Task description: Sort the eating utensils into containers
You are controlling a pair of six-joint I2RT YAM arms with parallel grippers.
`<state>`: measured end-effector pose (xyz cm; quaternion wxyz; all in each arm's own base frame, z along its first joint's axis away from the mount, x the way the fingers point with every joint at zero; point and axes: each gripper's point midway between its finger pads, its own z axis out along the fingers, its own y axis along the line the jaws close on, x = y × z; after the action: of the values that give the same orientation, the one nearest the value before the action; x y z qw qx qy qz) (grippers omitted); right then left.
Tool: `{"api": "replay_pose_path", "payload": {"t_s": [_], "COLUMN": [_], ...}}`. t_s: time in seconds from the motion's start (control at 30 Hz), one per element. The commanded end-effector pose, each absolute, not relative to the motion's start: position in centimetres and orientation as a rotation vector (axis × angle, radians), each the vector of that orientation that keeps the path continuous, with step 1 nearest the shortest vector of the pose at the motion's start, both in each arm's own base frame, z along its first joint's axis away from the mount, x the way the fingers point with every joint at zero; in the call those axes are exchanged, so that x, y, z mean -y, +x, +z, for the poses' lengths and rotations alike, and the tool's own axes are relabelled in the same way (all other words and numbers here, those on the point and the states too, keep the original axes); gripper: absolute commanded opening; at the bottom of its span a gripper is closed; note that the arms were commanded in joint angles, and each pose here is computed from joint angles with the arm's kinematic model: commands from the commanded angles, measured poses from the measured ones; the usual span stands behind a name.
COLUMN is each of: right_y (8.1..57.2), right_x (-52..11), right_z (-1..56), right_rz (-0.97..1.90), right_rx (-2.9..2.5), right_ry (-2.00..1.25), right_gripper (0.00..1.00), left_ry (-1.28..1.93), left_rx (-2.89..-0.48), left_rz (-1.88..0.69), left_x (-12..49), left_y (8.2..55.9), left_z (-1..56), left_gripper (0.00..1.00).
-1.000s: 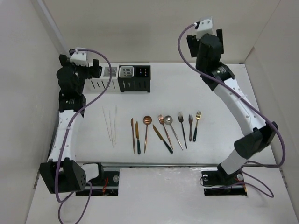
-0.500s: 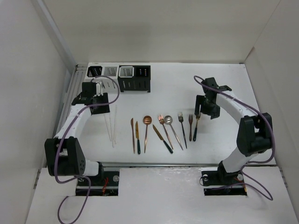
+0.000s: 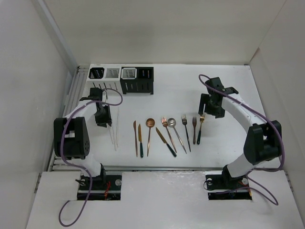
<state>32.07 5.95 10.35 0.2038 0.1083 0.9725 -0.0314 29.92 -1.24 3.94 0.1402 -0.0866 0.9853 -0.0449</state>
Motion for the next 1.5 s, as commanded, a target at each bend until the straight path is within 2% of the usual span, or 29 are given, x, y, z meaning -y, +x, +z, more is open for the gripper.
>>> {"api": "replay_pose_path", "payload": {"t_s": [0.0,0.17,0.27,0.37,0.43,0.47,0.5,0.53,0.73,0.83,1.0,1.2,1.3,1.33,1.37,1.47], "right_y": [33.2,32.9,32.6,32.6,32.8,33.2,32.9,32.9,33.7,34.4,36.4,40.0,41.7,42.3,42.7,44.3], "right_x": [-5.5,-5.0,-4.7,-4.4,-4.3,-4.1,-4.0,-3.9,-3.9,-4.5,-6.4,-10.3,-11.7,-11.9,-12.0,-13.5], "right_z": [12.9,14.6,15.3,15.9,16.5,17.1,17.0,17.8,19.6,19.8,21.0,23.8,25.8,25.7,26.0,27.3], "right_rz": [-0.116,-0.122,-0.128,-0.153,-0.159,-0.168,-0.175,-0.18,-0.164,-0.131,-0.078,0.058,0.081,0.075,0.08,0.124], "right_rx": [-2.618,-2.565,-2.548,-2.542,-2.53,-2.509,-2.521,-2.503,-2.45,-2.449,-2.397,-2.29,-2.222,-2.219,-2.206,-2.153], "right_ry": [0.308,0.318,0.322,0.328,0.331,0.337,0.336,0.341,0.349,0.343,0.249,0.119,0.062,0.047,0.049,0.011], "right_gripper": [0.81,0.81,0.81,0.81,0.81,0.81,0.81,0.81,0.81,0.81,0.81,0.81,0.81,0.81,0.81,0.81], "left_ry": [-0.324,-0.332,-0.337,-0.345,-0.365,-0.381,-0.379,-0.402,-0.447,-0.357,-0.187,0.114,0.271,0.294,0.314,0.257], "left_rx": [-2.89,-2.935,-2.969,-3.015,-3.036,-3.046,-3.036,-3.041,-3.033,-2.977,-2.74,-2.519,-2.3,-2.14,-2.065,-1.735], "left_rz": [-0.138,-0.134,-0.131,-0.127,-0.139,-0.138,-0.138,-0.121,-0.101,-0.13,-0.086,-0.095,-0.1,-0.047,-0.037,0.028], "left_x": [1.1,1.1,1.2,1.2,1.0,0.8,0.8,0.2,-1.1,-1.2,-2.1,-1.5,-0.5,-0.7,-0.5,-1.0], "left_y": [29.7,29.3,29.0,28.5,28.3,28.1,28.4,28.0,28.1,29.8,33.0,33.8,34.0,34.8,35.2,38.6], "left_z": [3.6,2.3,1.4,0.1,-0.5,-0.8,-0.8,-1.0,-1.3,0.8,7.2,14.0,19.1,22.7,24.0,31.4], "left_gripper": [0.24,0.24,0.32,0.33,0.26,0.19,0.06,0.02,0.0,0.0,0.0,0.0,0.0,0.0,0.0,0.0]}}
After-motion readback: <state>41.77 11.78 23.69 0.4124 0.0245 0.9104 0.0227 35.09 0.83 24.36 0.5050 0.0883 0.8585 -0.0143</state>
